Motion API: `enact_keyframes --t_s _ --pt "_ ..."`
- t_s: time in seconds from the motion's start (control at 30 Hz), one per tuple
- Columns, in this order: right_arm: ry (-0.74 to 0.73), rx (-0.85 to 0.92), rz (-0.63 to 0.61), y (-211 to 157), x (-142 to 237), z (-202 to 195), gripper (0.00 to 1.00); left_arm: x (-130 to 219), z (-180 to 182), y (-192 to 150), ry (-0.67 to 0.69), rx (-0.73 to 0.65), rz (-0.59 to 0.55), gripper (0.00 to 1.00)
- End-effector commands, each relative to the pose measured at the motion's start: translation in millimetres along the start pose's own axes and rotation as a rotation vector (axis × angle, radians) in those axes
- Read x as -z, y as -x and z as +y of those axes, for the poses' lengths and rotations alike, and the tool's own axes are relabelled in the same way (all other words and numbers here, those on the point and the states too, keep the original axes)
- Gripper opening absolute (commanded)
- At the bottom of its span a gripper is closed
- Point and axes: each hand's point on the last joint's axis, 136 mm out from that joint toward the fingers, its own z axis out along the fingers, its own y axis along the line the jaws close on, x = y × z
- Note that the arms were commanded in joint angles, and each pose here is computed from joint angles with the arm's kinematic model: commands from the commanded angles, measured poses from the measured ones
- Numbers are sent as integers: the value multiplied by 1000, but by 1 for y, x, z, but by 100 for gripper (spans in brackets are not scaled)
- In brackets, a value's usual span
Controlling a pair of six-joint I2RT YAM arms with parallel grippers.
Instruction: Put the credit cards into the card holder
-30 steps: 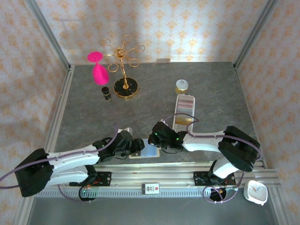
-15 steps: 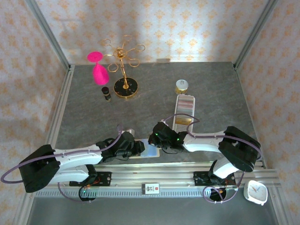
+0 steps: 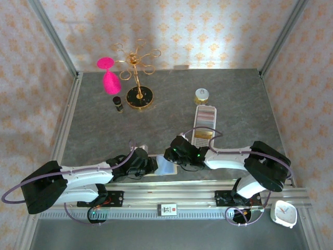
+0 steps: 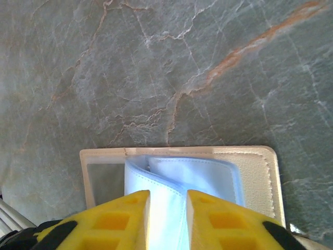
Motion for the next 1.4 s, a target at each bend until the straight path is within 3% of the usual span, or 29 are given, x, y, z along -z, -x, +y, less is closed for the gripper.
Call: enact_keyframes --t_s 0.0,0.23,0.73,1.37 --pt "-29 -6 -42 8 7 -9 30 0 -3 1 -20 3 -10 16" --pt "18 -20 -35 5 14 -3 32 2 -5 1 -55 10 -18 12" --pt "272 -174 144 -25 10 30 32 8 -14 1 -171 32 -39 10" --pt "182 -200 203 -41 -4 6 34 13 -12 3 -211 67 -64 9"
